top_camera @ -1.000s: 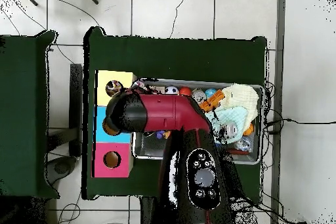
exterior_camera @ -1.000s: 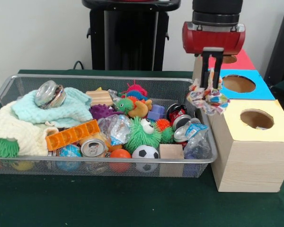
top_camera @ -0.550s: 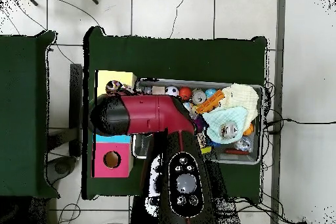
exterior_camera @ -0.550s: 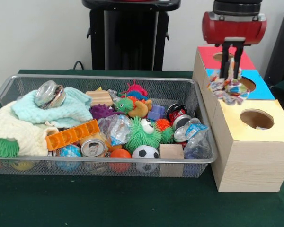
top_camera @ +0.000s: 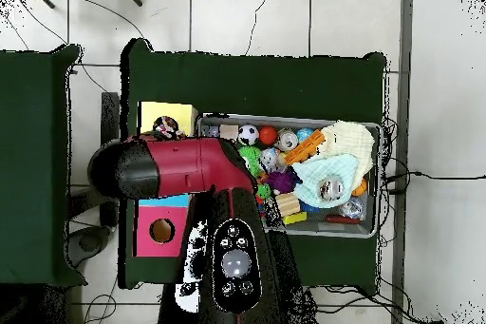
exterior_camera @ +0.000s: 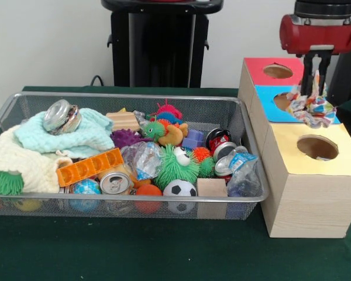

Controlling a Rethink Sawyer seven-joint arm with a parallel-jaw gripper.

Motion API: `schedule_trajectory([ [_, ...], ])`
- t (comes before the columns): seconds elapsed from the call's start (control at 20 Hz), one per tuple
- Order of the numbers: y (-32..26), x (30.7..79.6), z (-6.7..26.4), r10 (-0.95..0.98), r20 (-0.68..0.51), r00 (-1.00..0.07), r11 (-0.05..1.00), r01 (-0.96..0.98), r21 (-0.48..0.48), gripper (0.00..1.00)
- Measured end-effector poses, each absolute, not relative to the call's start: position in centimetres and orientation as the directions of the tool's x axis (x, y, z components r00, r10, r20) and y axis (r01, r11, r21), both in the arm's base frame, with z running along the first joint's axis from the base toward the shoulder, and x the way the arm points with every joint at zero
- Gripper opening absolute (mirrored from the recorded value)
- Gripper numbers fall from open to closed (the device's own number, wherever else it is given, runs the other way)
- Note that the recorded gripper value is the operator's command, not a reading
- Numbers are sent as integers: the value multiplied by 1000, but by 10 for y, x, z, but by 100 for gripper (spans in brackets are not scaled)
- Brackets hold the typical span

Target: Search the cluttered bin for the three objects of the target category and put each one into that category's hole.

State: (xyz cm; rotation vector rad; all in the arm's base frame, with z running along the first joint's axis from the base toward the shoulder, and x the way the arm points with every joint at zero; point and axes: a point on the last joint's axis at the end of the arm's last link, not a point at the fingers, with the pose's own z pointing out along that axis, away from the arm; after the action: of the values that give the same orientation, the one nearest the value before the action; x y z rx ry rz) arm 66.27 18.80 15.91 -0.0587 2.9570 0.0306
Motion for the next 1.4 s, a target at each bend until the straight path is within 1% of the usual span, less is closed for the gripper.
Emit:
schedule_trajectory([
  [0.2, 197, 659, 148, -52, -170, -984, 998, -55, 10, 0],
  [0.65, 210, 648, 110, -79, -119, -990, 997, -79, -12, 0],
  [1.4, 221, 684, 101, -90, -173, -981, 995, -84, -45, 0],
])
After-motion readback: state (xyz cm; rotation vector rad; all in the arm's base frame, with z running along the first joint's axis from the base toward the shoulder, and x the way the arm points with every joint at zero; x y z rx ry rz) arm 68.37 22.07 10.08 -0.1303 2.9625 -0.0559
